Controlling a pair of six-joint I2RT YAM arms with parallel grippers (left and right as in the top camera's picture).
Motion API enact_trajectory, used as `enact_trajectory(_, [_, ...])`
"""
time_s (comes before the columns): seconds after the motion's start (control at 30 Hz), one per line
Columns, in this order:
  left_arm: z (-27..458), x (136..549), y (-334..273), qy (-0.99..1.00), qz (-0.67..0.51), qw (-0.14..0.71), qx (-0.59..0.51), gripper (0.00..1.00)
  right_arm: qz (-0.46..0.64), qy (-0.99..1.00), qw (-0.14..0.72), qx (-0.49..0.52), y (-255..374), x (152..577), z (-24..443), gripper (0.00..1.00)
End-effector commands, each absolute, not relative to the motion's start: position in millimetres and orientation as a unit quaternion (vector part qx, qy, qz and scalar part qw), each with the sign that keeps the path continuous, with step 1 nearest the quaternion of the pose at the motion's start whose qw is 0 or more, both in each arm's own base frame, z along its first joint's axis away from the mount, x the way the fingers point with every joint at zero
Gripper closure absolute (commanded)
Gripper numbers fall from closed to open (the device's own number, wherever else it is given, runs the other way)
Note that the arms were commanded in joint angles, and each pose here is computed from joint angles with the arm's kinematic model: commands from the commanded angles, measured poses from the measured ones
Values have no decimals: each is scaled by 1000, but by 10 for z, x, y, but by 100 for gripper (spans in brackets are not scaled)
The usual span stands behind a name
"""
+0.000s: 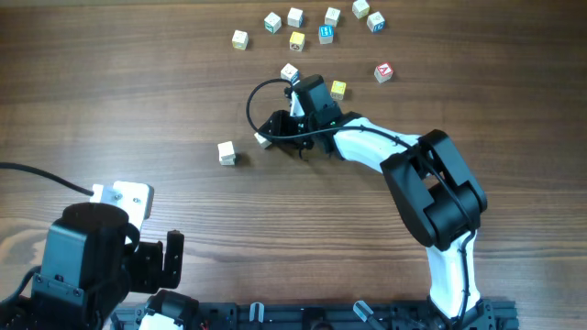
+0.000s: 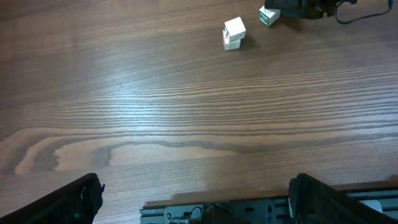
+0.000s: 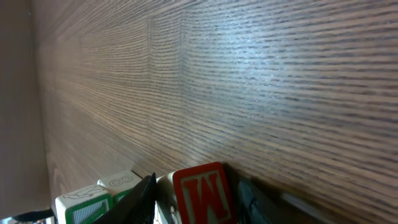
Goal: Form a tower
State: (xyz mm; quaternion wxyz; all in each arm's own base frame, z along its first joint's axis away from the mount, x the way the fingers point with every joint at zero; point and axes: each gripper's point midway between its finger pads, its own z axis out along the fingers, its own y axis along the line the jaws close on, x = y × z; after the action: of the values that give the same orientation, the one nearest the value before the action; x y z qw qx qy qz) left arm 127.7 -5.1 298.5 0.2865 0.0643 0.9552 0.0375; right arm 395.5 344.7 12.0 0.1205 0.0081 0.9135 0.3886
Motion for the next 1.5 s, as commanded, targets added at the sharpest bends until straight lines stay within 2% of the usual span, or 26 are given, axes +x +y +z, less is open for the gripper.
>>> enact_trajectory(0.0, [2993,1274,-43,954,40,289,67,0,395,914,88,26,3390,3905,-16,47])
enact_trajectory(0.1, [2993,1274,-43,954,40,289,67,0,414,905,94,40,3364,3978,226,46])
enact_trajectory(0.2, [2993,1274,-43,954,40,289,67,0,432,890,65,128,3373,4005,444,39])
enact_trajectory(0.27, [2993,1274,-43,954,40,289,67,0,436,880,50,180,3366,4030,515,27])
enact_trajectory(0.3, [2993,1274,-43,954,40,289,67,0,436,876,47,198,3358,4046,533,24])
enact_trajectory(0.47, [2993,1274,-43,954,40,289,67,0,383,894,28,231,3241,3990,452,1])
enact_trajectory(0.6, [2993,1274,-43,954,40,289,67,0,274,927,57,247,2876,3958,684,1])
enact_trajectory(0.7, [2993,1274,-43,954,40,289,67,0,284,927,95,226,2845,4008,1122,1])
enact_trajectory(0.77, [2993,1274,-43,954,40,289,67,0,281,923,112,239,2810,4061,1172,1])
enact_trajectory(0.87, [2993,1274,-43,954,40,289,67,0,313,925,102,190,2945,4018,1245,1])
enact_trajectory(1.03, [2993,1274,-43,954,40,289,67,0,248,934,108,235,2726,4018,1550,7])
enact_trajectory(1.17, [2993,1274,-43,954,40,289,67,0,256,932,117,229,2790,4061,1915,8])
enact_trajectory(1.3, [2993,1274,-43,954,40,289,67,0,241,940,86,227,3018,3992,1623,9])
enact_trajectory(1.47, [2993,1274,-43,954,40,289,67,0,188,947,19,261,3188,3981,755,16])
